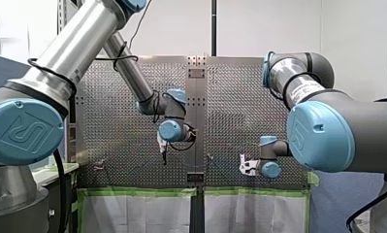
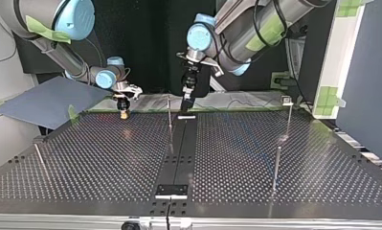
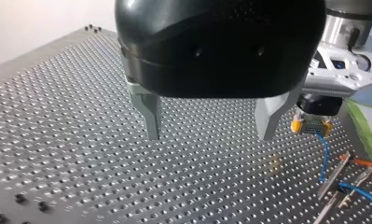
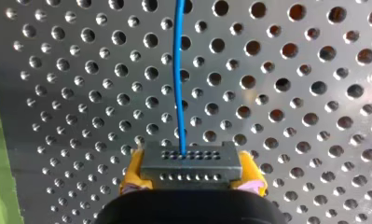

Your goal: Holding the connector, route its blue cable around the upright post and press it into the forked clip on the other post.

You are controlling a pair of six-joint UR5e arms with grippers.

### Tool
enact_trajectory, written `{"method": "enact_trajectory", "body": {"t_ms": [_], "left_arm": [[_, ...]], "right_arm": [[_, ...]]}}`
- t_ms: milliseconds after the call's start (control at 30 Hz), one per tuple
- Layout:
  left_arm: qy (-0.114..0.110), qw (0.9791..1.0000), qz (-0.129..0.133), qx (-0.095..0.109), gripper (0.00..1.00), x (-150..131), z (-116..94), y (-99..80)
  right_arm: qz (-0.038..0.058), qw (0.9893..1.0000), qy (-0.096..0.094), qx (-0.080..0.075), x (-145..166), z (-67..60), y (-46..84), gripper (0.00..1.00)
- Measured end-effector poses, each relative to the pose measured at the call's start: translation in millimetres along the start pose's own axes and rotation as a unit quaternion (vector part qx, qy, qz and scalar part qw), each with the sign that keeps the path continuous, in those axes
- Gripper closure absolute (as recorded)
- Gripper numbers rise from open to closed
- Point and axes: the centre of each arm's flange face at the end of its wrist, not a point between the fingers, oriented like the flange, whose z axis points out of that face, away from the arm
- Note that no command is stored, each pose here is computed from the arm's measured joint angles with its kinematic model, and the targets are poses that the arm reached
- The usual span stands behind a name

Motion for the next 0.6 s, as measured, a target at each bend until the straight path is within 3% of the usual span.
{"method": "enact_trajectory", "body": {"t_ms": [367,600], "left_arm": [[-0.018,0.9998,0.000,0.010,0.00,-20,-34,1.3],[-0.019,0.9997,-0.012,0.012,0.00,-28,-56,5.6]], "right_arm": [[-0.0005,1.0000,0.000,0.002,0,-0.2,-3.4,1.00],[0.0000,1.0000,0.000,0.003,0,-0.1,-3.6,1.00]]}}
